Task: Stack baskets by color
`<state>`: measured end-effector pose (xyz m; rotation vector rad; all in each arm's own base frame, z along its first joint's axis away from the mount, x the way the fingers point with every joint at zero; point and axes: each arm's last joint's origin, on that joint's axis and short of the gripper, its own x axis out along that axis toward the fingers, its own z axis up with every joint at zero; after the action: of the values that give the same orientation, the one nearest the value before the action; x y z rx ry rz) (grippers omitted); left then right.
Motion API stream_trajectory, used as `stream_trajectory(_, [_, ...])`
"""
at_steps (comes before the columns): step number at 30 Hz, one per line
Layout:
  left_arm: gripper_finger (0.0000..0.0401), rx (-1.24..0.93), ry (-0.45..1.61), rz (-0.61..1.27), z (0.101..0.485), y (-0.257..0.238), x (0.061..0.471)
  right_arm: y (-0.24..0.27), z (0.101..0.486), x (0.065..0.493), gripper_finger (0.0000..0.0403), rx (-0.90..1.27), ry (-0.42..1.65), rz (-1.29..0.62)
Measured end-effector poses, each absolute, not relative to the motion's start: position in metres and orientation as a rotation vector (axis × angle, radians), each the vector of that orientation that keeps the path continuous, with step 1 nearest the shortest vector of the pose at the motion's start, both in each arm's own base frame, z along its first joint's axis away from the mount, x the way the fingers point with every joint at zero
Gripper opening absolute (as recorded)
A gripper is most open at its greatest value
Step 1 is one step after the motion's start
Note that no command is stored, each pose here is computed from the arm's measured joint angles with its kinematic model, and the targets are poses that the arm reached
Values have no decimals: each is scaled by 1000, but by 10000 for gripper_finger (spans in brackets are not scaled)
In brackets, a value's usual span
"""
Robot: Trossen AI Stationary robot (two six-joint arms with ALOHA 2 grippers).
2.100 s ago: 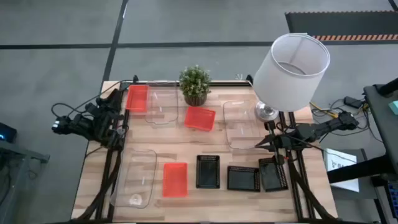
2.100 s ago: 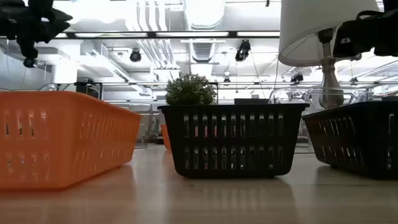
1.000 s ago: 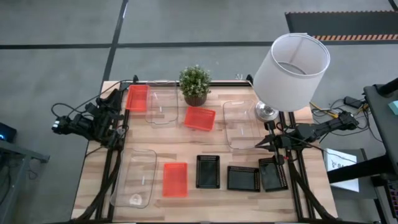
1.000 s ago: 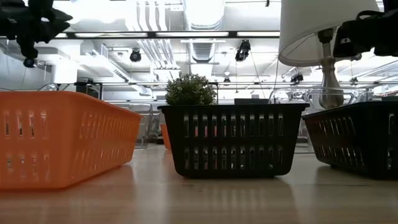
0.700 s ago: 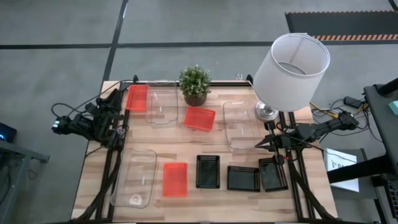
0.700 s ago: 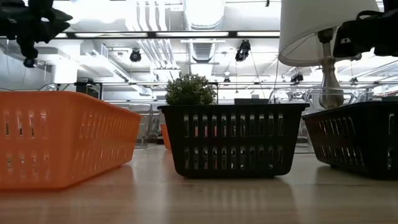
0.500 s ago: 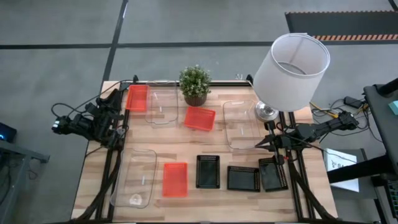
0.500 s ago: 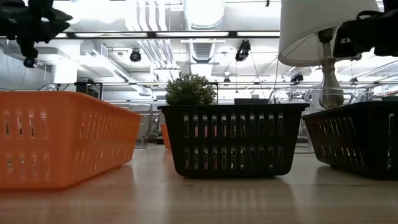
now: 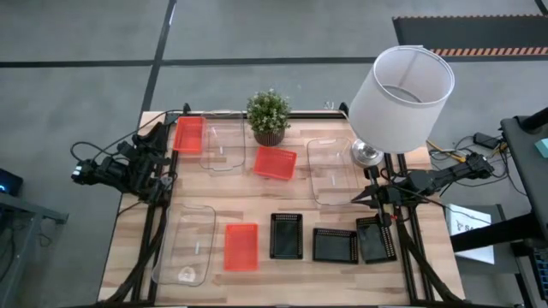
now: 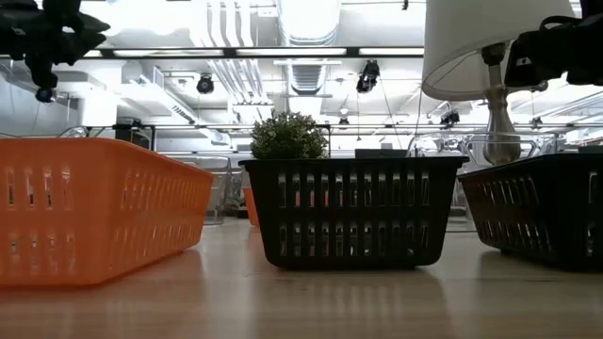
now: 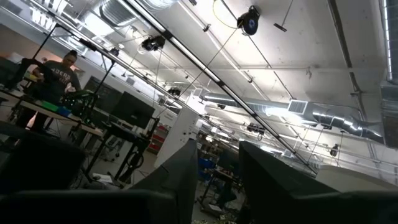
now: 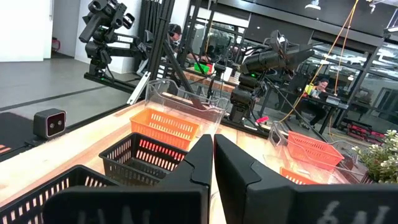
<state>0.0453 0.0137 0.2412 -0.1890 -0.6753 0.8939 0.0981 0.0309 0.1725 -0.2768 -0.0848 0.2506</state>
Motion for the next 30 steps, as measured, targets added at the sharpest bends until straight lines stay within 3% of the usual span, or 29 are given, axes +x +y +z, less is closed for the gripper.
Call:
stream_trajectory(8, [102, -189, -675, 894, 241, 14, 45, 31, 173, 98, 9, -281, -85, 250])
stream_trajectory(17, [102, -189, -676, 894, 241, 14, 45, 30, 173, 98, 9, -767, -137, 183])
stream_trajectory(30, [102, -189, -676, 894, 241, 14, 45, 30, 175, 98, 9, -591, -137, 187])
